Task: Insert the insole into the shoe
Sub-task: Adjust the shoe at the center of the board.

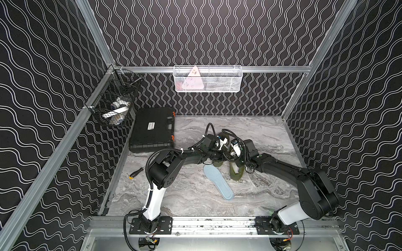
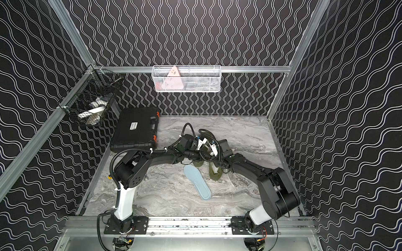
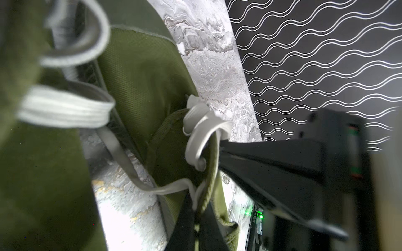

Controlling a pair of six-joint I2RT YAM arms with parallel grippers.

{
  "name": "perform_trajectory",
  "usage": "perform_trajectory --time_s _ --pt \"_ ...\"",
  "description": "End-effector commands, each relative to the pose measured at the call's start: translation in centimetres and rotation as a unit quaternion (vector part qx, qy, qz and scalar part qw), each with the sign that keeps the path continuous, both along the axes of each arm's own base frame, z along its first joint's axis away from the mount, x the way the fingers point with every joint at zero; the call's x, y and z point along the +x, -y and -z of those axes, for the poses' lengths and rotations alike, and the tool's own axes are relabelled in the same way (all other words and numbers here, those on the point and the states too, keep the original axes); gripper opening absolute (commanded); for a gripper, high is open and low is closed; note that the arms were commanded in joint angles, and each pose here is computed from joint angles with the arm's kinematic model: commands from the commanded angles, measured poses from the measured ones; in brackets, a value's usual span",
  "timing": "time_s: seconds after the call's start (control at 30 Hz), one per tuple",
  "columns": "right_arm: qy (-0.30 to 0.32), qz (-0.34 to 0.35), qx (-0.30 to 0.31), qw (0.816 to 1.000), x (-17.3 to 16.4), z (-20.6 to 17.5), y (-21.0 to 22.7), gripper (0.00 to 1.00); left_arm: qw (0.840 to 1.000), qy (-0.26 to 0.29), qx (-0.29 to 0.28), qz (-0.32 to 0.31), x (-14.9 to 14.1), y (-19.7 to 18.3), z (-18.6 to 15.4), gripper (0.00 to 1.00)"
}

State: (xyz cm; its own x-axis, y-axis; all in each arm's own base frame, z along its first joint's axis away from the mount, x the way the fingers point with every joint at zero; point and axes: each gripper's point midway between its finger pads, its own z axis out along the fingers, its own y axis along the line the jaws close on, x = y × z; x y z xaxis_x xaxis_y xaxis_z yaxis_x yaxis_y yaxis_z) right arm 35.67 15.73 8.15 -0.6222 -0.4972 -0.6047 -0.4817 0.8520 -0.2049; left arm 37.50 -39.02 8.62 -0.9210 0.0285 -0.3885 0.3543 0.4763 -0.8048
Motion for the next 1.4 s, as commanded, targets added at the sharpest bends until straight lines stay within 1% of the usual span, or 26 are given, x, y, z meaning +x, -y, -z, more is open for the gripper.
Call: perform_trajectory --time_s 0.0,0.13,0.23,0.33,0.37,0.5,0.57,0.63,0.67,0.7,0.8,0.9,1.0,1.17,1.2,1.3,1.37 --pt "-0.030 -0.009 -0.003 1.000 -1.1 -0.3 0.0 0.00 1.000 0.017 0.013 0.014 -0.2 -0.2 -0.4 0.00" --pt "-0.034 0.005 -0.011 0.999 -0.9 -1.1 0.5 0.00 0.999 0.020 0.033 0.018 -0.5 -0.7 0.0 0.00" --pt "-0.029 0.011 0.004 1.000 -0.6 -2.2 0.3 0.00 0.999 0.023 0.042 0.021 -0.8 -0.9 0.2 0.00" --pt "-0.021 0.037 0.020 0.999 0.0 -3.2 0.5 0.00 0.998 0.023 0.051 0.024 -1.1 -1.0 0.5 0.00" --pt "-0.018 0.060 0.023 0.998 0.6 -3.4 1.7 0.00 0.998 0.023 0.053 0.024 -1.2 -1.1 0.5 0.00" --pt "-0.014 0.107 0.015 0.994 1.4 -2.9 3.7 0.00 0.998 0.024 0.058 0.027 -1.6 -1.2 0.6 0.00" --pt "-0.018 0.125 0.024 0.992 1.8 -2.5 4.1 0.00 0.997 0.024 0.060 0.029 -1.8 -1.1 0.7 0.00" --pt "-0.015 0.137 0.017 0.990 2.1 -2.4 4.6 0.00 0.997 0.022 0.062 0.032 -2.1 -1.0 0.8 0.00" --pt "-0.015 0.131 0.021 0.991 2.2 -2.6 4.4 0.00 0.997 0.022 0.064 0.034 -2.4 -1.0 0.9 0.00" --pt "-0.011 0.114 0.037 0.993 2.2 -3.3 3.6 0.00 0.997 0.022 0.066 0.036 -2.5 -0.9 0.9 0.00" --pt "0.011 0.064 0.109 0.992 2.0 -5.8 1.0 0.00 0.997 0.020 0.068 0.039 -2.9 -0.7 1.2 0.00" --pt "0.006 0.055 0.151 0.987 1.6 -7.1 -0.1 0.00 0.997 0.018 0.068 0.039 -3.0 -0.5 1.4 0.00" --pt "-0.001 0.052 0.166 0.985 1.2 -7.0 -0.4 0.00 0.997 0.021 0.069 0.041 -3.1 -0.4 1.1 0.00" --pt "-0.016 0.073 0.149 0.986 0.5 -6.4 0.5 0.00 0.997 0.020 0.065 0.039 -3.1 -0.3 0.8 0.00" --pt "-0.017 0.079 0.150 0.985 0.2 -6.5 0.7 0.03 0.997 0.020 0.061 0.038 -3.1 -0.3 0.6 0.00" --pt "-0.024 0.122 0.156 0.980 -0.6 -6.6 1.8 0.21 0.999 0.014 0.039 0.031 -3.1 0.0 -0.1 0.00" --pt "-0.040 0.144 0.159 0.976 -1.6 -6.4 2.3 0.41 0.999 0.005 0.028 0.019 -2.9 0.1 -0.2 0.00"
